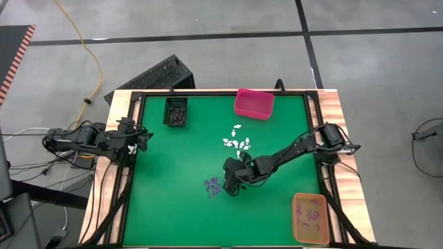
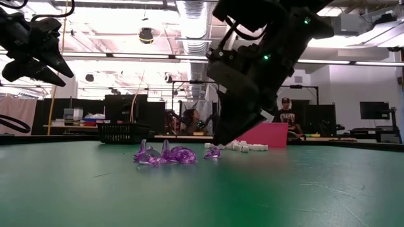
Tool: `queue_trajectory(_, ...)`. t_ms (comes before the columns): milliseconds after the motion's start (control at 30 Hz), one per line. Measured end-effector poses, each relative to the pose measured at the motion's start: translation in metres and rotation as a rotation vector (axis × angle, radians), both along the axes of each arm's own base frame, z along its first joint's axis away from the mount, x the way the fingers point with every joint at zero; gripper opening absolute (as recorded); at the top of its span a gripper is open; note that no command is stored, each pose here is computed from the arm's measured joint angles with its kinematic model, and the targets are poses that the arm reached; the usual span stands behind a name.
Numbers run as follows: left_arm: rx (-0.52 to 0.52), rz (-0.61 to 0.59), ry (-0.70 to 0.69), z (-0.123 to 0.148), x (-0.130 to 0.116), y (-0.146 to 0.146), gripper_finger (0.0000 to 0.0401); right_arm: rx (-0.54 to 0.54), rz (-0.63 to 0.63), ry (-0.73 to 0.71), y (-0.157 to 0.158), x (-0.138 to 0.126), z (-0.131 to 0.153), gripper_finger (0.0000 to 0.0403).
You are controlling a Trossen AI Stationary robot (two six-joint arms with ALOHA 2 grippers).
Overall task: Sort Halloween decoration
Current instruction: Put the pink witch hat toy into the orange bin
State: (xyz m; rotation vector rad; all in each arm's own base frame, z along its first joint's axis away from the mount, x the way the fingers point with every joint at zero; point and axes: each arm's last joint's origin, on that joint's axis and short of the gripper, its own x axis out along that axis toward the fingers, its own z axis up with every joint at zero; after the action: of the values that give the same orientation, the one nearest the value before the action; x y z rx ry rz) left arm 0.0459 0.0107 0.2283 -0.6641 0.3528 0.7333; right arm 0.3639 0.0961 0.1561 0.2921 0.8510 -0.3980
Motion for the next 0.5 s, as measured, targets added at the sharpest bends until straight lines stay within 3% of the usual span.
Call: queue_trajectory(500,0.001,0.000,0.000,0.0000,0.0000,0.0000,0.0183,-0.019,0.003,0.052,-0.0013,-0.0042,-0.0027,0.0155)
